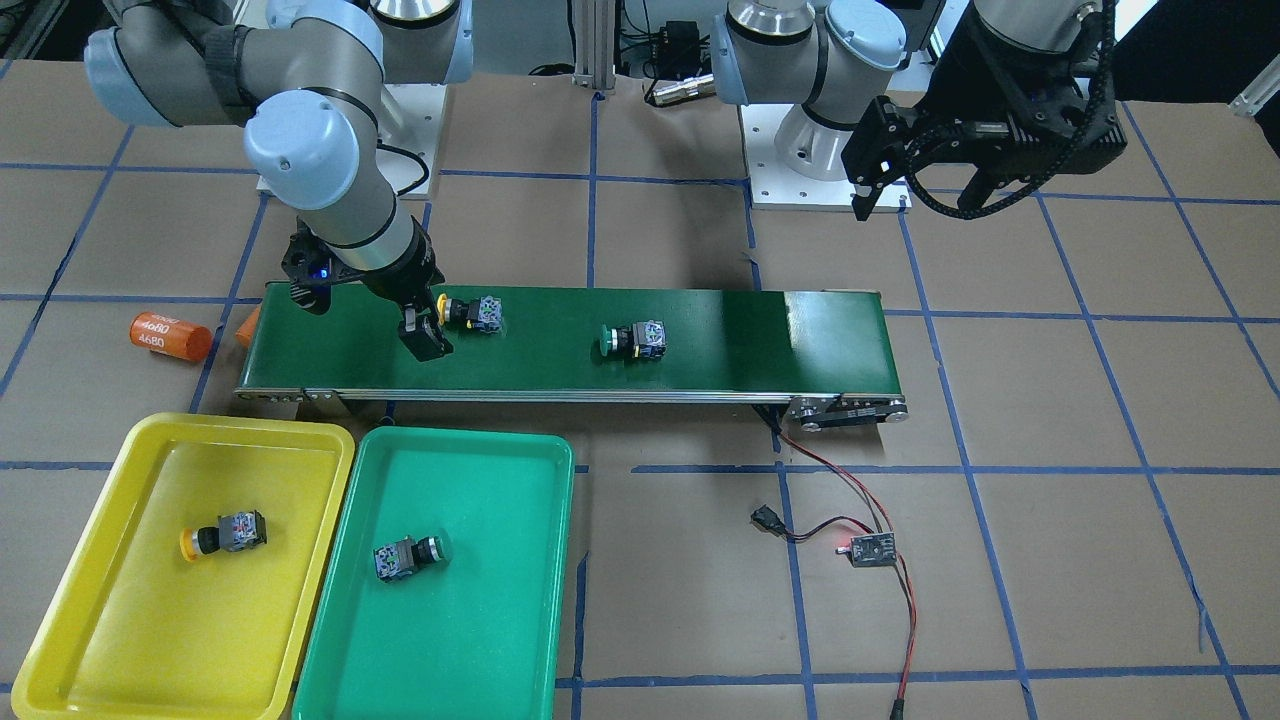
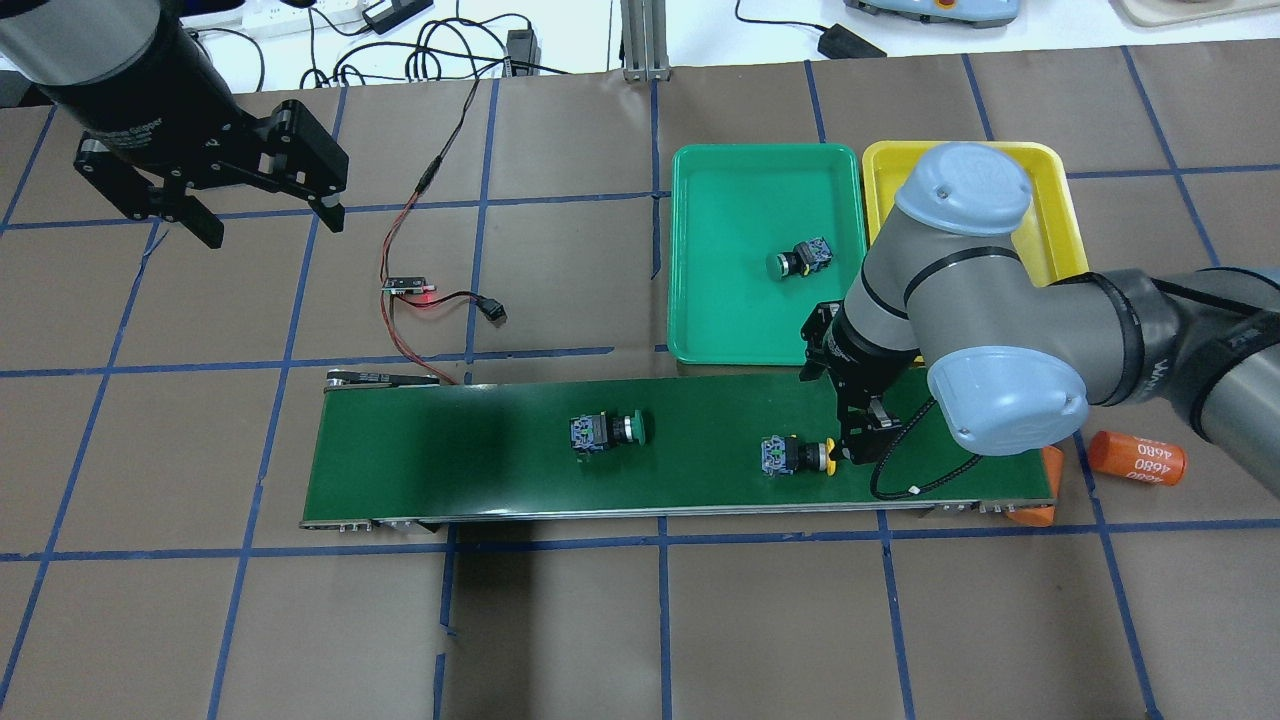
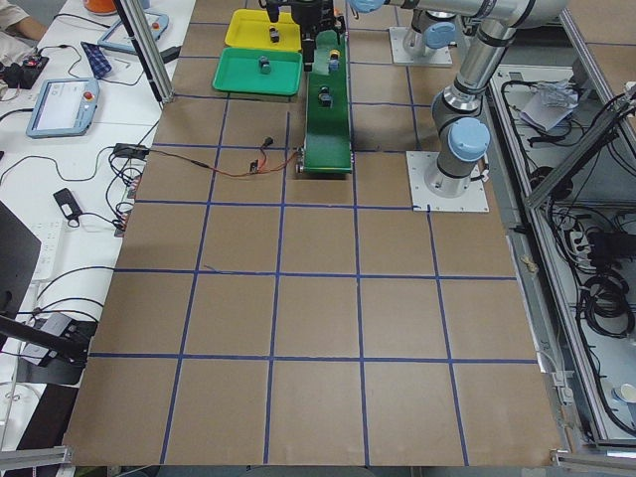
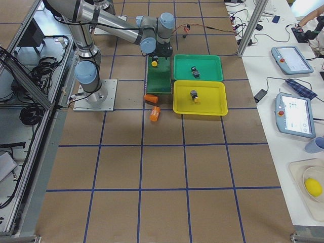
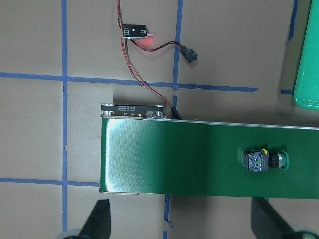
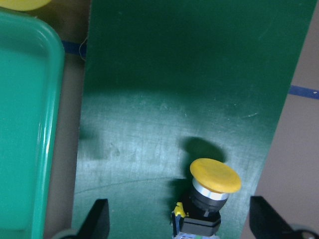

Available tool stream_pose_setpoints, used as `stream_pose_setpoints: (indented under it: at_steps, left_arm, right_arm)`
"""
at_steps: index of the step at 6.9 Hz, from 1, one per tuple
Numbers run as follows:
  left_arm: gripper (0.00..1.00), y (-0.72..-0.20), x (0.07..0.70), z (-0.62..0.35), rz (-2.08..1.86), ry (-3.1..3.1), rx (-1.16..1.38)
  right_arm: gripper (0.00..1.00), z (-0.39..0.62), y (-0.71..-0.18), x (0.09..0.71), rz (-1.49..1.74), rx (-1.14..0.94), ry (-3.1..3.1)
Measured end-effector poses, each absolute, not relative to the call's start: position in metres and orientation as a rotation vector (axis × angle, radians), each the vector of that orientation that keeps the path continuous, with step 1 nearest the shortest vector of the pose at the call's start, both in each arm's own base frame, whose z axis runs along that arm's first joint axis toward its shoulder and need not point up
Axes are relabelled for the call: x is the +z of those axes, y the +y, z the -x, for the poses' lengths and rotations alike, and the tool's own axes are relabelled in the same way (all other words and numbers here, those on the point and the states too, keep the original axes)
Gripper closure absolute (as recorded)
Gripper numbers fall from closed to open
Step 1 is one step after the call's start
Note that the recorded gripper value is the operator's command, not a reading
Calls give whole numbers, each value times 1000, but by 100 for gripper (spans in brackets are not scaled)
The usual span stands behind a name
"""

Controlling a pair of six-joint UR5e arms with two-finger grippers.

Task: Sort buttons by color to trays
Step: 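Lower the right gripper onto the yellow button on the belt and grasp it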

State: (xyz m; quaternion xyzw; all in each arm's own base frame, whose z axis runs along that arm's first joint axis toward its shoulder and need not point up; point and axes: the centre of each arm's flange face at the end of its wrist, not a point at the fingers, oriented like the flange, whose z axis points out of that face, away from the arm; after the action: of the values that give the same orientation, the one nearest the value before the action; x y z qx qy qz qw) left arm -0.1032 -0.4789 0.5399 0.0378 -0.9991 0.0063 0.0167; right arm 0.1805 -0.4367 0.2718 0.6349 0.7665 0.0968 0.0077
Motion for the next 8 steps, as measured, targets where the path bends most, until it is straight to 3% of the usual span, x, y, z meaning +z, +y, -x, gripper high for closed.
stream_pose_setpoints:
  at_steps: [3,5,8]
  left_arm:
    - [0,-480,540,101,-124,-3105,24]
    - [0,-482,540,93,-145,-3101,23]
    - [0,-482,539,91,-150,-3098,22]
  right_arm:
    - [0,-183,-430,255,-1992,336,2418]
    - [100,-181,-421,241,-2001,366,2444]
    - [100,-179,-421,241,-1974,358,2466]
